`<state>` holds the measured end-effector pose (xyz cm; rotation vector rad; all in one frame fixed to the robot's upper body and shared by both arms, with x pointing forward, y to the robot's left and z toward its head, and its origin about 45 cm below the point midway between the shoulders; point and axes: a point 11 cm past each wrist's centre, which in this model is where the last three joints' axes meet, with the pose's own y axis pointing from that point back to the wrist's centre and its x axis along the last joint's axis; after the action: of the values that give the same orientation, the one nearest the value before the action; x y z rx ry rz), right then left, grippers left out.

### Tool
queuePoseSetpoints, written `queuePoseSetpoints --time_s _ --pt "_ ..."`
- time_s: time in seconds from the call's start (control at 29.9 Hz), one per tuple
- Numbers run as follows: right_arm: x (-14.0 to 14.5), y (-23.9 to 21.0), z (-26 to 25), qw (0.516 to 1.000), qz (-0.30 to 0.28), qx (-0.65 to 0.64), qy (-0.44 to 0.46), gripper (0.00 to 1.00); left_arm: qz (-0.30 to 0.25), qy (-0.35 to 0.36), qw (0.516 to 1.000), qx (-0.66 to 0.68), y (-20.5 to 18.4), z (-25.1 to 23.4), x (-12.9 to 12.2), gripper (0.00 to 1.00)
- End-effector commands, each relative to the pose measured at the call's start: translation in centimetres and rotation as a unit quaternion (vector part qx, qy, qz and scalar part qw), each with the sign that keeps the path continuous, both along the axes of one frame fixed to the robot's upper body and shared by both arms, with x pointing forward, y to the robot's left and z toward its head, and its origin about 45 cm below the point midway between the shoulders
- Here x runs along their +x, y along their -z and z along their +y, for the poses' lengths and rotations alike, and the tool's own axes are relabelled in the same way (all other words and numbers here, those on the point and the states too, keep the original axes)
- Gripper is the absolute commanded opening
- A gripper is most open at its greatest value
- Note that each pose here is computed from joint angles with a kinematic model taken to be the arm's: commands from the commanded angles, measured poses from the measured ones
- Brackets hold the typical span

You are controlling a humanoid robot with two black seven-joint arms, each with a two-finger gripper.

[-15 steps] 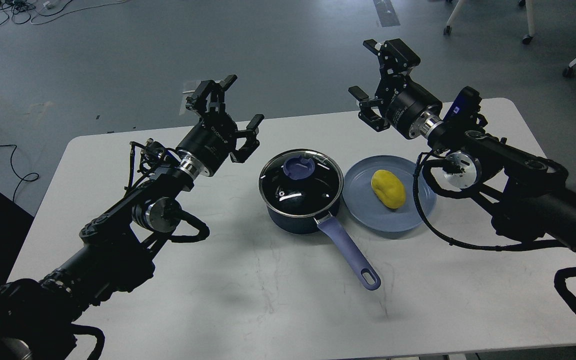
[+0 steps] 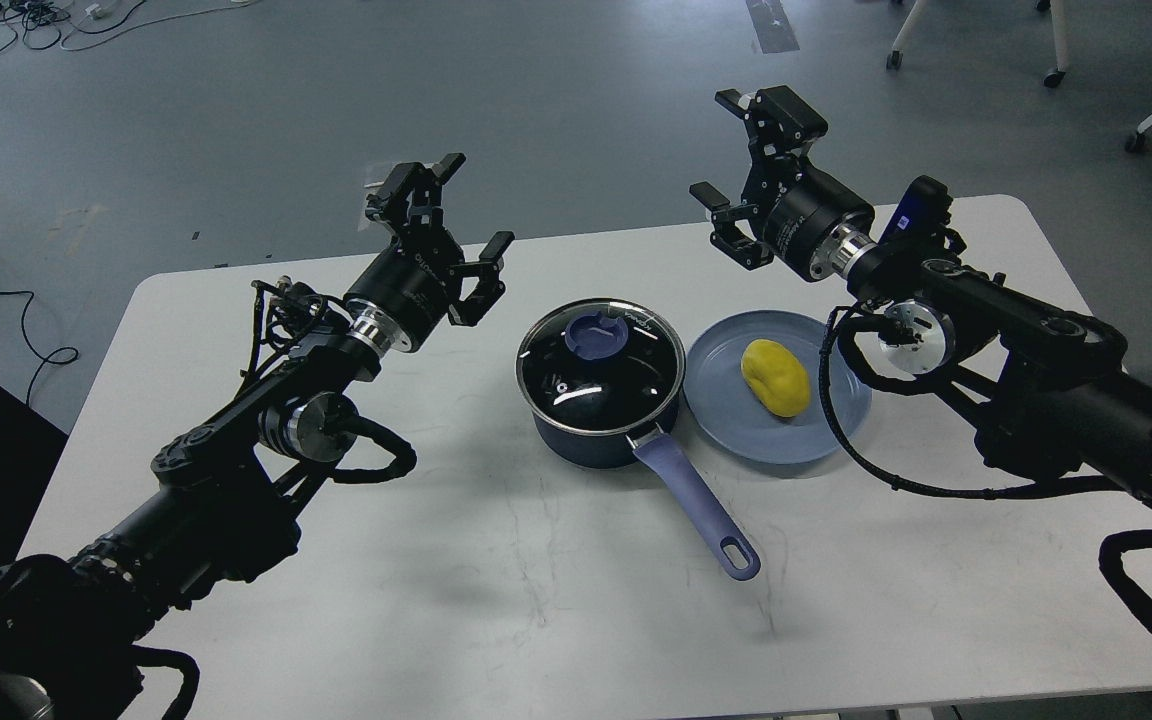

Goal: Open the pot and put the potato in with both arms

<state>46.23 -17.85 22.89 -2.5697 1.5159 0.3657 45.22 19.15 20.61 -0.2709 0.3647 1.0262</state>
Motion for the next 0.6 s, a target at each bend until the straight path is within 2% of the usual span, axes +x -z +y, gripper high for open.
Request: queuePoseSetpoints --time_s 0.0,0.2,0.57 --pt "0.0 0.1 0.0 1.0 0.002 -0.004 -0.001 1.0 0.007 0.002 1.0 0.004 0.2 -0.1 0.0 0.99" --pt "0.2 0.6 -0.2 1.0 0.019 -0.018 0.0 1.0 0.048 0.027 0.998 0.021 1.4 -1.1 -0.5 0.99" --pt "0.7 -0.2 0.1 1.0 0.012 -0.028 -0.006 1.0 0.049 0.033 0.998 0.016 1.0 -1.4 -0.4 0.99"
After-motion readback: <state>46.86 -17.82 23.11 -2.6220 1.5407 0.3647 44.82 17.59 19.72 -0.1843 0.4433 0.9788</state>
